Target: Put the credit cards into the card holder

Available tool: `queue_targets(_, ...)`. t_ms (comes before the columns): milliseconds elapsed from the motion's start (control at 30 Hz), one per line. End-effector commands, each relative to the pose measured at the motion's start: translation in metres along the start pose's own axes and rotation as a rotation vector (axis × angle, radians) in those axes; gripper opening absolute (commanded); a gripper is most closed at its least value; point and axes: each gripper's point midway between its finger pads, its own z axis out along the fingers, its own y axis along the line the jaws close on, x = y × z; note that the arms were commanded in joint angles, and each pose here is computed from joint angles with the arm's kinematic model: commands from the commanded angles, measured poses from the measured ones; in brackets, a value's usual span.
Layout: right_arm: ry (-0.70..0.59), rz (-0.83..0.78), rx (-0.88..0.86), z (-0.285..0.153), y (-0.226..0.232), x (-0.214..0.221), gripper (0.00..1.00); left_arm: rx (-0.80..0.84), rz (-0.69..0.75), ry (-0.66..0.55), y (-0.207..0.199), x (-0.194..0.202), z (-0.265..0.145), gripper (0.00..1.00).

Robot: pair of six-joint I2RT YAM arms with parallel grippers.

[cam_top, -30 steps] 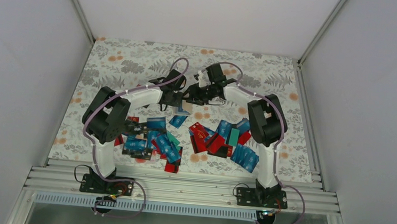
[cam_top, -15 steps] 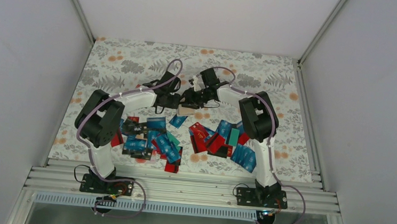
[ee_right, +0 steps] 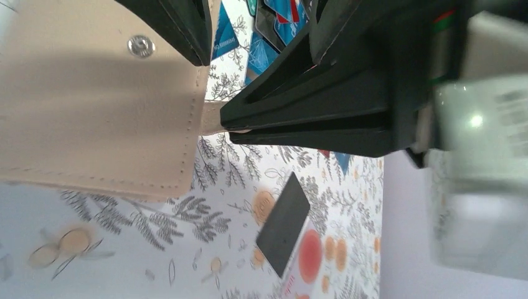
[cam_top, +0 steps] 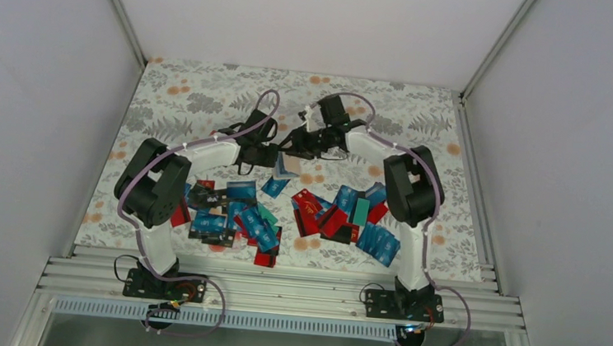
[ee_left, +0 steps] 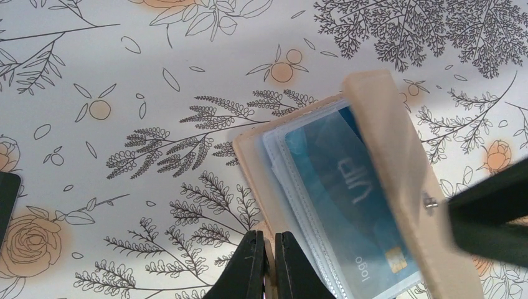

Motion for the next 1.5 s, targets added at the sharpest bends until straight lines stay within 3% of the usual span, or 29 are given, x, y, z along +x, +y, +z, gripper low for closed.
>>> queue_targets(0, -0.107, -0.061, 0.056, -0.043, 0.004, -0.016, 0.41, 0.018, 0.0, -0.011, -0.002, -0.006, -0.001, 0.02)
queue_targets(367, -0.185, -0.001, 0.283, -0.061, -0.076, -0.016, 0.29, 0.016, 0.011, -0.003, -0.003, -0.007, -0.001, 0.02)
queue_targets(600, -0.09, 0.026, 0.107, -0.029, -0.071, 0.001, 0.31, 0.026, 0.015, 0.001, -0.006, -0.008, -0.001, 0.02)
queue_targets(833, -0.044, 0.038, 0.07, -0.008, -0.071, 0.009, 0.34, 0.038, 0.015, 0.002, -0.008, -0.008, -0.002, 0.02)
queue_targets(1100, -0.02, 0.04, 0.097, 0.007, -0.073, 0.013, 0.36, 0.077, 0.004, 0.008, -0.016, -0.009, -0.003, 0.02)
queue_targets(1467, -0.031, 0.028, 0.268, 0.012, -0.088, 0.014, 0.36, 0.093, 0.0, 0.025, -0.019, -0.01, 0.002, 0.02)
